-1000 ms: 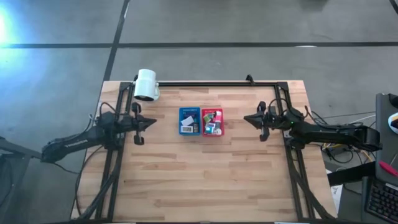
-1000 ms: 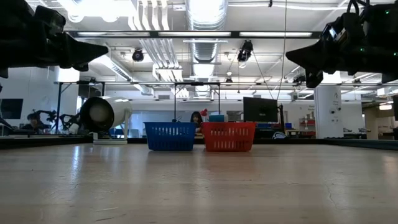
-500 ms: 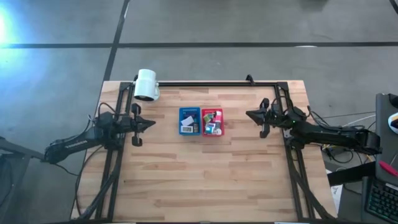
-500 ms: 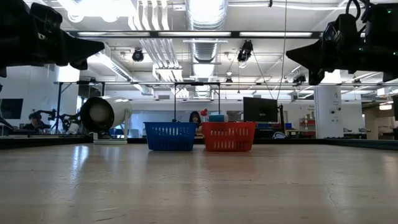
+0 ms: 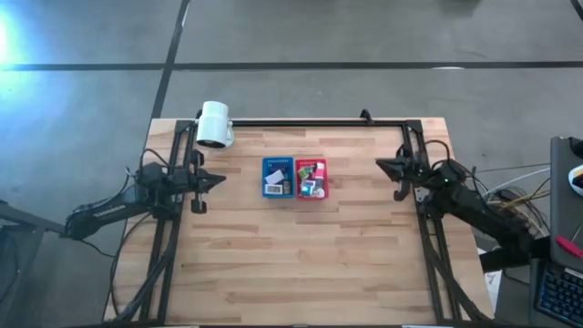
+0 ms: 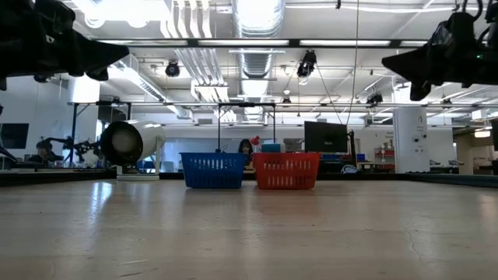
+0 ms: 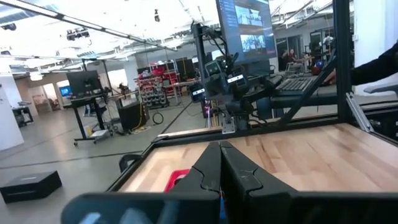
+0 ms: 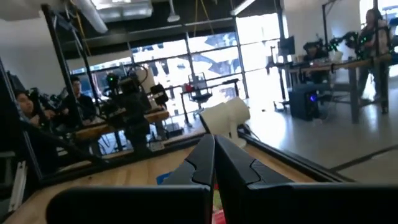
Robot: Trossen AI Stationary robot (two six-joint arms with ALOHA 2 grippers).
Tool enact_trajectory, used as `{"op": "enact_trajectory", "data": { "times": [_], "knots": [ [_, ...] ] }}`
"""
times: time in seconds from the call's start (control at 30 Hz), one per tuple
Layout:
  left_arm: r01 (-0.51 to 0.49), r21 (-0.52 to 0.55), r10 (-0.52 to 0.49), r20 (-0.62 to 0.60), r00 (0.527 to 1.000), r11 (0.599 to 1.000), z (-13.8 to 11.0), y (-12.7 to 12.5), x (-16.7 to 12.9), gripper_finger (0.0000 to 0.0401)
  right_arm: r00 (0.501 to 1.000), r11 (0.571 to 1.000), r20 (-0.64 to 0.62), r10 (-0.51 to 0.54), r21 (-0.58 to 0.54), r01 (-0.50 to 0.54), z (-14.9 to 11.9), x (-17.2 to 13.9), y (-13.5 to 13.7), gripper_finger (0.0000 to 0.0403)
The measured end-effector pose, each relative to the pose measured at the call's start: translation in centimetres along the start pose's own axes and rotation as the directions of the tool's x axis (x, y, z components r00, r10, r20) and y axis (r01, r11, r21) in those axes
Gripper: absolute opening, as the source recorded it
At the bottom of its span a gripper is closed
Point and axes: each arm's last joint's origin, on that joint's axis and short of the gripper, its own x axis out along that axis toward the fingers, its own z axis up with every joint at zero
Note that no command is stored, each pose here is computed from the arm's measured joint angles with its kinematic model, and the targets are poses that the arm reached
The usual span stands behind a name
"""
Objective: Pick & Place Office items
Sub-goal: Return to Home Position
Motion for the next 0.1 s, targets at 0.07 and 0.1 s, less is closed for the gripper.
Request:
{"op": "enact_trajectory", "data": {
  "times": [0.07, 0.1],
  "knots": [
    [0.000, -0.009, 0.000, 0.000, 1.000, 1.000, 0.00, 0.00, 0.00, 0.0000, 1.000, 1.000, -0.004, 0.007, 0.005, -0.007, 0.04, -0.09, 0.05, 0.0008],
    [0.001, -0.011, -0.001, 0.000, 1.000, 1.000, 0.00, -0.01, 0.00, 0.0000, 1.000, 1.000, -0.010, 0.005, 0.011, -0.004, -0.06, -0.09, 0.02, 0.0008]
  ]
}}
